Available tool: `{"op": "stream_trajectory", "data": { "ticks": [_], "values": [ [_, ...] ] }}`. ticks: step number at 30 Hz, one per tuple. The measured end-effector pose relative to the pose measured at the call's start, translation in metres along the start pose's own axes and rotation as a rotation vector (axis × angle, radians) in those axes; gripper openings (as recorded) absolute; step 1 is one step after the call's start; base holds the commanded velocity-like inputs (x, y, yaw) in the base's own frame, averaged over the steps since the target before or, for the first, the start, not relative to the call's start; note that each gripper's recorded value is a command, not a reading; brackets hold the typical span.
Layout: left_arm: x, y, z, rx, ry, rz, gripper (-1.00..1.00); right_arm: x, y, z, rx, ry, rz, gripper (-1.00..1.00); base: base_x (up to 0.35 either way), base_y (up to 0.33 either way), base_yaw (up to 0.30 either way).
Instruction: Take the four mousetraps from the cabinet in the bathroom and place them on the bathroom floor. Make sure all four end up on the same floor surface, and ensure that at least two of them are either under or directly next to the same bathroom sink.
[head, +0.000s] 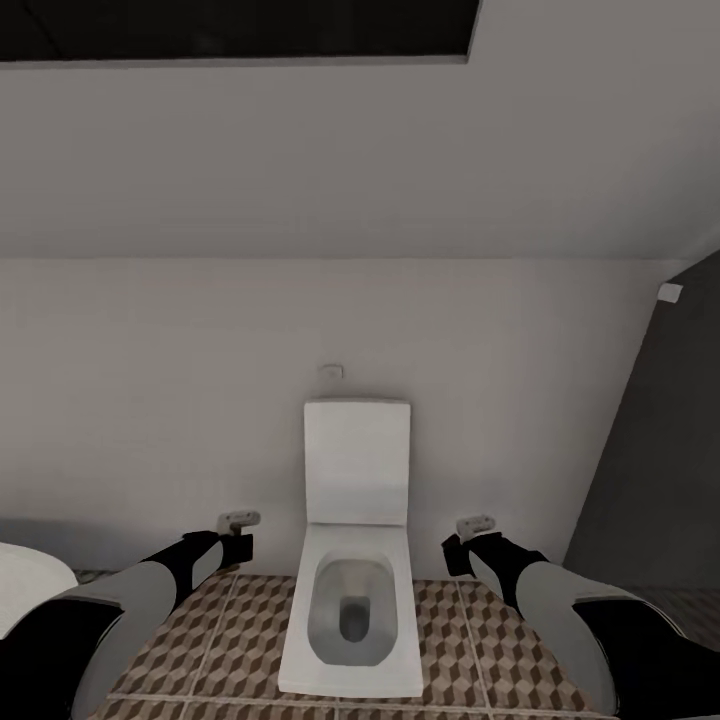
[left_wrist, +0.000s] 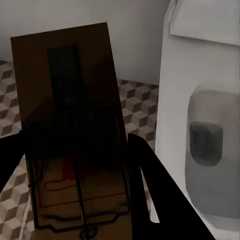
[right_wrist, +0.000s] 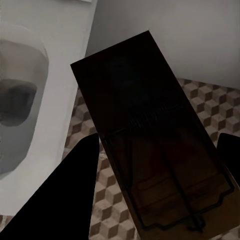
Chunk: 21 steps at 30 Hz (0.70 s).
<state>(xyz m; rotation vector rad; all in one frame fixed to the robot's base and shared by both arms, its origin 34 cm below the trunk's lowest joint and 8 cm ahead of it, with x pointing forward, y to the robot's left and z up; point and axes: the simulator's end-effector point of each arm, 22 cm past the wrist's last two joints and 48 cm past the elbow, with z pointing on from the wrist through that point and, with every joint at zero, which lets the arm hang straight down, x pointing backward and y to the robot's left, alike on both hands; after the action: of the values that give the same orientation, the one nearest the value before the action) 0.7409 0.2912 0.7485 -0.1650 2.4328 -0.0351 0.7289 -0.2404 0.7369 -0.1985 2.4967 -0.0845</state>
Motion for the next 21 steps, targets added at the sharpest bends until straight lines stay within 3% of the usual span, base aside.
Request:
{"op": "stream_trajectory", "data": {
  "ticks": [21],
  "values": [
    [0.0004, 0.0008, 0.0, -0.006, 0.002, 0.002, -1.0, 0.0009, -0.0024, 0.0, 0.007, 0.004, 0.0, -1.0, 0.0, 0.0, 0.0]
  ]
}}
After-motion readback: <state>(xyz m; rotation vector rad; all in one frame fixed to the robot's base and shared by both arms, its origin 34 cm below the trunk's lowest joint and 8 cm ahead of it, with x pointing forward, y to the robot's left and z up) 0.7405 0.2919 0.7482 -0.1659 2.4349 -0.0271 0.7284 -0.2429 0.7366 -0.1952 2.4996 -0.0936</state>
